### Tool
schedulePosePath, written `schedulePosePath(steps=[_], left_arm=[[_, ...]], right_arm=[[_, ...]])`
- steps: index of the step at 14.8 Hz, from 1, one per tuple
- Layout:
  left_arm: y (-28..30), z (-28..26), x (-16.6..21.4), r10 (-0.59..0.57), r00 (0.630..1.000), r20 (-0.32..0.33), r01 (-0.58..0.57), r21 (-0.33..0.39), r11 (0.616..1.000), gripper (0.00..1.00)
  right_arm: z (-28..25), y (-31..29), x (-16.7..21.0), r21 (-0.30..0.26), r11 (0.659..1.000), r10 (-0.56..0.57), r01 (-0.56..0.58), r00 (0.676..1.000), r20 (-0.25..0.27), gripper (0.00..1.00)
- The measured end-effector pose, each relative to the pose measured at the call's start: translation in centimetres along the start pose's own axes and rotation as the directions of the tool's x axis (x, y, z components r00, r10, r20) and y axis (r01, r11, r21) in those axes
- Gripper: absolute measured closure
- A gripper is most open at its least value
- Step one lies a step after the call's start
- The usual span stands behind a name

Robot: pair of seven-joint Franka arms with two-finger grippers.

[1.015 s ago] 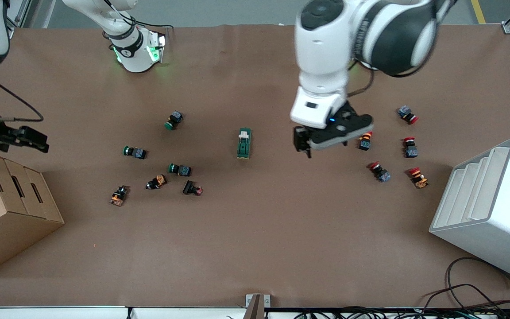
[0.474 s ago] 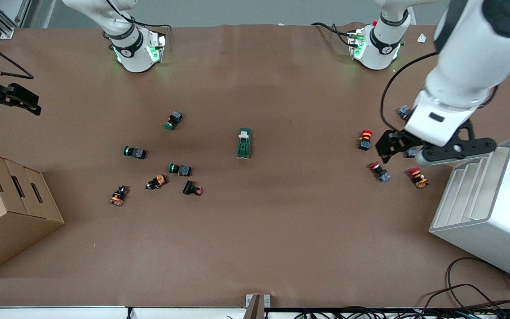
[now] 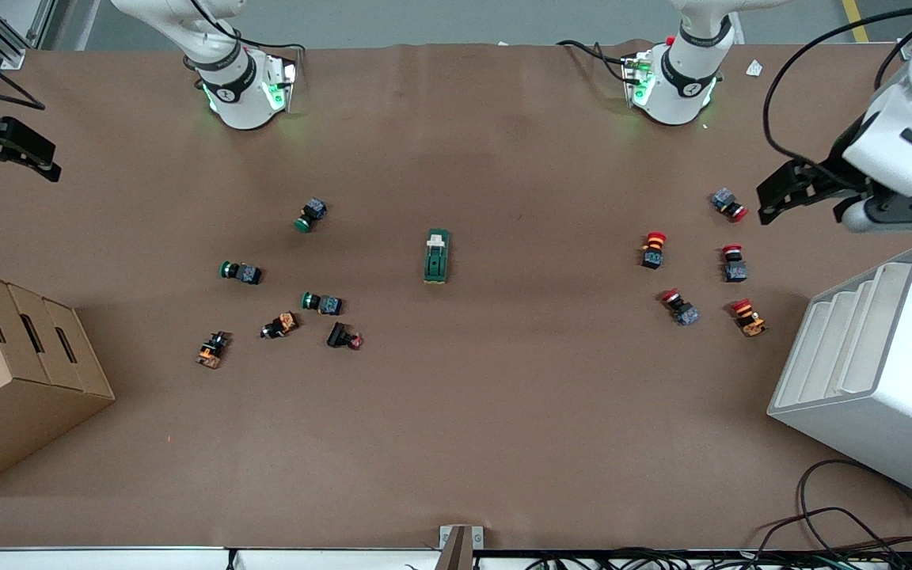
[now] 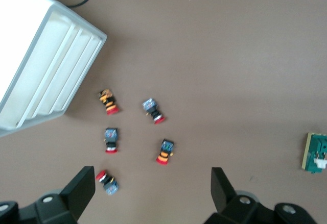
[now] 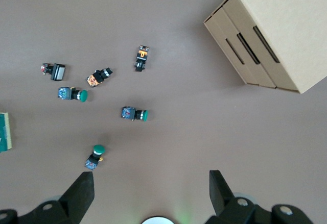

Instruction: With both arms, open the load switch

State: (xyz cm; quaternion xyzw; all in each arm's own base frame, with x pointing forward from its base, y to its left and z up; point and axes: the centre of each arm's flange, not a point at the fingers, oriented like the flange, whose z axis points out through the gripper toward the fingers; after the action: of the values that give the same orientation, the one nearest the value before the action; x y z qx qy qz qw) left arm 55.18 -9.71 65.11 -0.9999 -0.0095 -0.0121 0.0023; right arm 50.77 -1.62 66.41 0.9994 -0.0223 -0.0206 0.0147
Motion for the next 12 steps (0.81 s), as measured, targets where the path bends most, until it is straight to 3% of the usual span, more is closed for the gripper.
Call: schedulePosePath(steps=[3,7,12], left_arm=[[-1.8,-0.4,-2.1,0.015,0.999,0.044,-0.015,0.008,1.000,0.00],[-4.0,-0.2,-4.0,0.000,0.998,0.069,0.004,-0.056,0.998,0.00],[-4.0,-0.7,-4.9,0.025,0.999,0.040,-0.024,-0.020,1.000,0.00]], right_arm=[[0.4,1.4,-1.2,0.037,0.999,0.027,-0.027,1.000,0.007,0.00],[0.6,1.5,-1.5,0.041,0.999,0.029,-0.029,1.000,0.008,0.00],[0.5,1.4,-1.5,0.040,0.999,0.024,-0.024,1.000,0.005,0.00]])
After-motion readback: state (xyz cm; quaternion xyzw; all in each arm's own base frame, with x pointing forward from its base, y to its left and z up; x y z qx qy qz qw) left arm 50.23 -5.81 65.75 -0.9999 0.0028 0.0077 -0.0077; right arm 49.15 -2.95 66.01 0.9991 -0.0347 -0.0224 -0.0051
